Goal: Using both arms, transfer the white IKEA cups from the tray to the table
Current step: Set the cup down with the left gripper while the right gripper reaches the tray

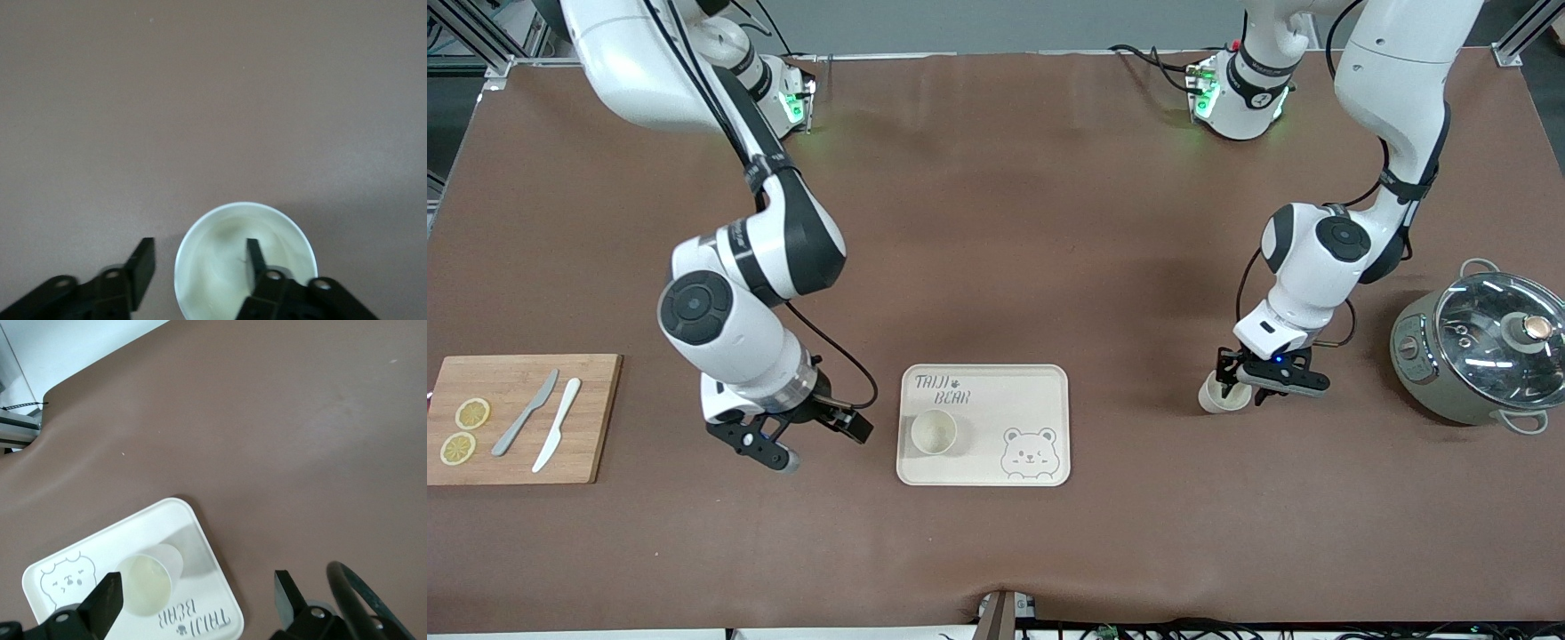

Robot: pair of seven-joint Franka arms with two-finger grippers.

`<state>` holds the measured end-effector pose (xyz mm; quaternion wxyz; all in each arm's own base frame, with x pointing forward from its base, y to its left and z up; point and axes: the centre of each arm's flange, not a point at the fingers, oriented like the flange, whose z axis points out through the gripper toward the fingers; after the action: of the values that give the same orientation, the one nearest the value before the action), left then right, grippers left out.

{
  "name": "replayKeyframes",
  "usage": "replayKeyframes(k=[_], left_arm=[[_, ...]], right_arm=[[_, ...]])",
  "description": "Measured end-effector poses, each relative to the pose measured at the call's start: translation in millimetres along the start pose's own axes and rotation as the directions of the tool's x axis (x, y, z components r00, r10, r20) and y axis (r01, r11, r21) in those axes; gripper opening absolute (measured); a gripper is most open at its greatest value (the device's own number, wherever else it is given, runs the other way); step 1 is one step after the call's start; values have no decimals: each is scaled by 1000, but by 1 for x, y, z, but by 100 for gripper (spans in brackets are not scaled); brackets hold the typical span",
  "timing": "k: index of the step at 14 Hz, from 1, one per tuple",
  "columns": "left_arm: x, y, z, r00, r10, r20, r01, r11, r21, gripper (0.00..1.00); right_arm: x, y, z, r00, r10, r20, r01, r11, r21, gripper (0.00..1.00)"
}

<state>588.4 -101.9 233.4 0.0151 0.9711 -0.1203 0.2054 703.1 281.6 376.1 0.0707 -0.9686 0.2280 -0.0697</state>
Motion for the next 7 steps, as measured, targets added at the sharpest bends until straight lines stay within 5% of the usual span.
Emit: replayKeyframes(k=[3,7], left_arm=[[11,-1,-13,1000,-18,12,18,1000,1,99],[45,-1,-65,991,-25,132,25,1000,0,100]], right_arm=[[-1,-3,28,1000,-4,-13,4,1000,13,100],[-11,-10,55,999,-32,-21,32,999,2,100]])
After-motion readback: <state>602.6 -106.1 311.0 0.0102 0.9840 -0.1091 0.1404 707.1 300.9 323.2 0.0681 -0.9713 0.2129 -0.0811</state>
